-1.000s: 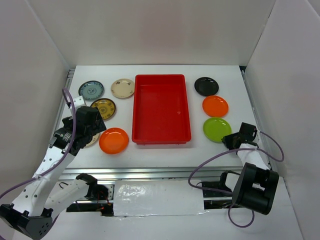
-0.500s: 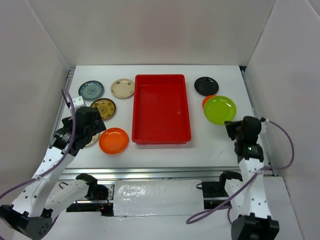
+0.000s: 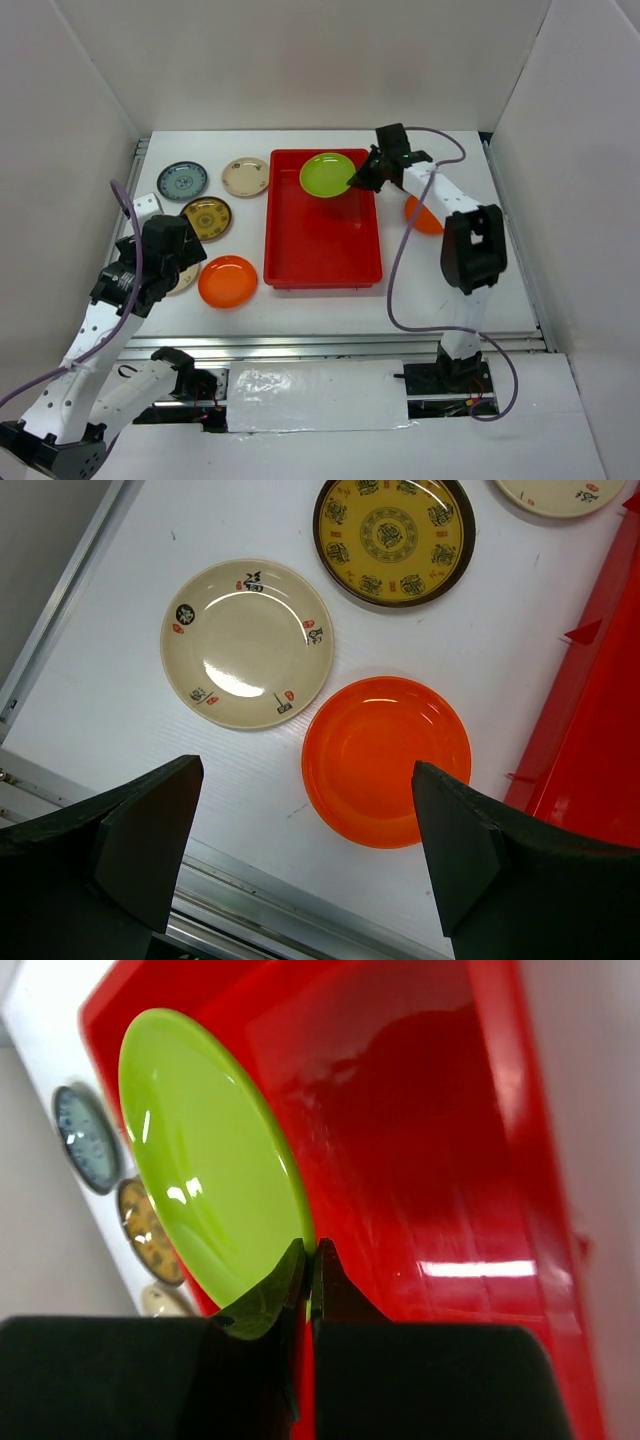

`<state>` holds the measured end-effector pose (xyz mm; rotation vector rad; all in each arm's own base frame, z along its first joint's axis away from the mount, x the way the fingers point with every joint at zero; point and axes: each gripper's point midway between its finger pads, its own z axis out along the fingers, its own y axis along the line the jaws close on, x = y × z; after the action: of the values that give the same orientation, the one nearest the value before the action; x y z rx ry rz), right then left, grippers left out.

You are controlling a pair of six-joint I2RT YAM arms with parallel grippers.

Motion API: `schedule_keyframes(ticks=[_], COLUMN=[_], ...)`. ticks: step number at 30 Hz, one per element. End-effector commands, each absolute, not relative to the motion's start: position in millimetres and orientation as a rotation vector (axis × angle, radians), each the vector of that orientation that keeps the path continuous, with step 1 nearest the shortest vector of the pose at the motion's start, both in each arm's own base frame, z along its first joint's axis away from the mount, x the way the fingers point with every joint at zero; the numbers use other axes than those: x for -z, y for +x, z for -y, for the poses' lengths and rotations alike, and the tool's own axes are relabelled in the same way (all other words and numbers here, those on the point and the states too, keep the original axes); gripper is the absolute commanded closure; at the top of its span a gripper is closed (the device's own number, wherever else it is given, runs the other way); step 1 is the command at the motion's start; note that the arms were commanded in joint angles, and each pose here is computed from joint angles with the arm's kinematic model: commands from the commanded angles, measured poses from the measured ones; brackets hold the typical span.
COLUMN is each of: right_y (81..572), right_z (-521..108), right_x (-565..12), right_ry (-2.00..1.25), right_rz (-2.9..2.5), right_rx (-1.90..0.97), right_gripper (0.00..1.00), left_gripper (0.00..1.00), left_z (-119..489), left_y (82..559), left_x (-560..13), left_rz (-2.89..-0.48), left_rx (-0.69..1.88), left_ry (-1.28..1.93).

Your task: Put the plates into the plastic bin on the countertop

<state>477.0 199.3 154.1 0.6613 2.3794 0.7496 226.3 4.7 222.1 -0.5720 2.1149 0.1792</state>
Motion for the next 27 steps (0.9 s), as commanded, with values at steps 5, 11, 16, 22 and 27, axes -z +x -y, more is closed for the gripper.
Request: schedule_keyframes(ticks=[5, 11, 16, 22, 27], right_y=[506.1, 510.0, 496.9, 446.6, 322.7], right_z=[-244.8, -247.5, -261.3, -266.8, -277.8], right_x=[-123.1, -103.3, -176.3, -289.9, -343.1], right_ry=[0.577, 0.593, 0.464, 0.229, -0.244], right_rz=[-2.462, -2.481, -2.337, -2.127, -1.996], right_rx=[-0.805, -0.788, -0.891, -1.076, -1.444], right_gripper=[1.00, 0.69, 0.00, 0.00, 0.00], left_gripper=[0.01, 0.01, 0.01, 0.01, 0.01], left_z=[-3.0, -2.5, -15.1, -25.7, -57.3], left_y=[236.4, 241.7, 245.8, 293.3, 374.6], left_x=[-223.6, -215.7, -207.5, -192.0, -184.4], left_rz=[-2.115, -2.152, -2.174, -2.263, -2.258], left_rx=[-0.183, -0.208, -0.263, 0.002, 0.110], left_ry=[-0.549, -0.549, -0.631, -0.850, -0.952])
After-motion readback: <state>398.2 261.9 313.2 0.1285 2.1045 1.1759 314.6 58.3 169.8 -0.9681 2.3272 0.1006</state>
